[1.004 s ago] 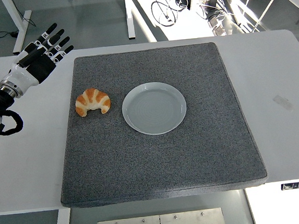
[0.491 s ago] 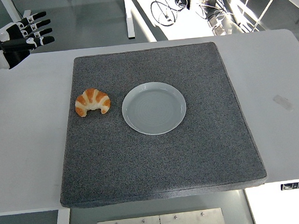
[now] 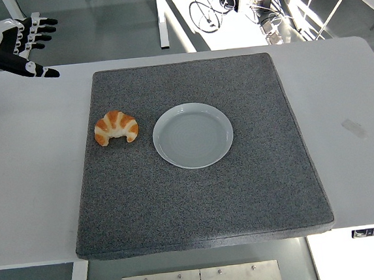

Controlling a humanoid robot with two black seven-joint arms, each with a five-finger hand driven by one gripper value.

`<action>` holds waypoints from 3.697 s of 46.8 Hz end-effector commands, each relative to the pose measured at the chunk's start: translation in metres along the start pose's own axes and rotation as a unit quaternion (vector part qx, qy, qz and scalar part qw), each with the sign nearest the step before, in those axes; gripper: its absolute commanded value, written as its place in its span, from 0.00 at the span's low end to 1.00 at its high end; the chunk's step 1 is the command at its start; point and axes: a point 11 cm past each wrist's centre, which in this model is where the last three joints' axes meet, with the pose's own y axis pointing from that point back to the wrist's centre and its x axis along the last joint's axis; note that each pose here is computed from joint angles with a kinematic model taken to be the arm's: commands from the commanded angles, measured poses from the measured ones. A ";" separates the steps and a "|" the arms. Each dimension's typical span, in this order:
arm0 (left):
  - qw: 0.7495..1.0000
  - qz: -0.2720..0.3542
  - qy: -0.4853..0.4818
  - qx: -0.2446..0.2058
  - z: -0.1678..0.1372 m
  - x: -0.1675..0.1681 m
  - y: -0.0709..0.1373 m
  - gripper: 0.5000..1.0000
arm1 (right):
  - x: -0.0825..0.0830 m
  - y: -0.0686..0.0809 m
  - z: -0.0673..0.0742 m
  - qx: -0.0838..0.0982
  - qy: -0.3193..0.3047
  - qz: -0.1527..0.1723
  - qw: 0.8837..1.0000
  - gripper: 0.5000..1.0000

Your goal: Place the bread on the plate

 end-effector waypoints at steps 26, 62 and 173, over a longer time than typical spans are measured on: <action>0.966 -0.052 -0.241 0.071 -0.058 -0.082 -0.025 0.95 | 0.000 0.000 0.000 0.000 0.000 0.000 1.000 1.00; 0.985 -0.047 -0.159 0.053 -0.066 -0.116 -0.064 0.96 | 0.000 0.000 0.000 0.000 0.000 0.000 1.000 1.00; 0.981 0.031 -0.190 -0.022 0.053 -0.024 -0.083 0.00 | 0.000 0.000 0.000 0.000 0.000 0.000 1.000 1.00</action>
